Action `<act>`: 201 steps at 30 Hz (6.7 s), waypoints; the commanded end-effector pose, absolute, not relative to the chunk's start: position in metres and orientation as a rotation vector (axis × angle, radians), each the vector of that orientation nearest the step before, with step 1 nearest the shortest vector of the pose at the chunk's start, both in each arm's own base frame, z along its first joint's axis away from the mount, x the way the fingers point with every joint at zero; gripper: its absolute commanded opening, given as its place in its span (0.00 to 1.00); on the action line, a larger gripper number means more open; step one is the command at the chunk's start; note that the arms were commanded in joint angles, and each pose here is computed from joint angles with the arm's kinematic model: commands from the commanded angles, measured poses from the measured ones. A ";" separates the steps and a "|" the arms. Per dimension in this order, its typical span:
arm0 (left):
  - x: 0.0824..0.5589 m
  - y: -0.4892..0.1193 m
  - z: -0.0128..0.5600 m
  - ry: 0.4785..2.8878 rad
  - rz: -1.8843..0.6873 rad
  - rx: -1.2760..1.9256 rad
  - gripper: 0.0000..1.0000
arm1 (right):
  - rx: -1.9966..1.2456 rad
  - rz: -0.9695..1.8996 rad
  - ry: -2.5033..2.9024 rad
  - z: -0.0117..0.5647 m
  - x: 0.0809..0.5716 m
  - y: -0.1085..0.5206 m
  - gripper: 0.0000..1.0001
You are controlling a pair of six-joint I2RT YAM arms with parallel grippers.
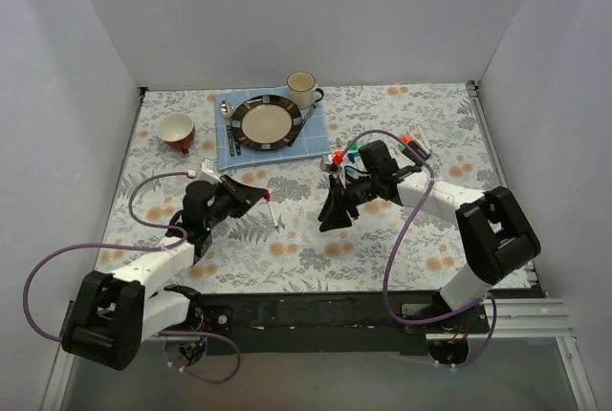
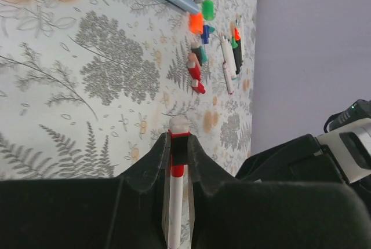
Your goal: Open the pen caps
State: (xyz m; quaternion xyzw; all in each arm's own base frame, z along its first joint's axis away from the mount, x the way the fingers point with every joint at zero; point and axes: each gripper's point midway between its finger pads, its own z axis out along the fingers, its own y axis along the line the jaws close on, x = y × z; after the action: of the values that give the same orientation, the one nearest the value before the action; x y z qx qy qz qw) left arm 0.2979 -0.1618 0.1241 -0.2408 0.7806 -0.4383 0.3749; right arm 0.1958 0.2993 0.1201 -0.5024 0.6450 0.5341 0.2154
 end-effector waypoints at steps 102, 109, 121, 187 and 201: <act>0.342 -0.121 0.390 1.250 -0.649 -0.457 0.00 | -1.548 1.384 1.737 0.123 0.189 0.322 0.01; 0.341 -0.165 0.370 1.463 -0.823 -0.328 0.00 | -1.458 1.082 1.808 0.133 0.240 0.294 0.01; 0.277 -0.290 0.169 2.095 -1.151 -0.181 0.00 | -1.073 0.393 2.107 0.125 0.353 0.153 0.09; 0.232 -0.164 0.282 1.777 -0.717 0.017 0.98 | -0.633 0.741 1.699 0.258 0.317 0.079 0.98; 0.264 -0.210 0.289 1.932 -0.767 0.073 0.98 | -0.643 0.545 1.629 0.275 0.316 0.044 0.98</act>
State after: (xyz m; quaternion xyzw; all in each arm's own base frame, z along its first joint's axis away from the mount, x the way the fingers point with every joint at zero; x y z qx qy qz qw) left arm 0.2605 -0.2002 0.2757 0.0260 0.7977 -0.3052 0.5195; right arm 0.3123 0.0512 0.2516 -0.2429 0.7316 0.2959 0.5640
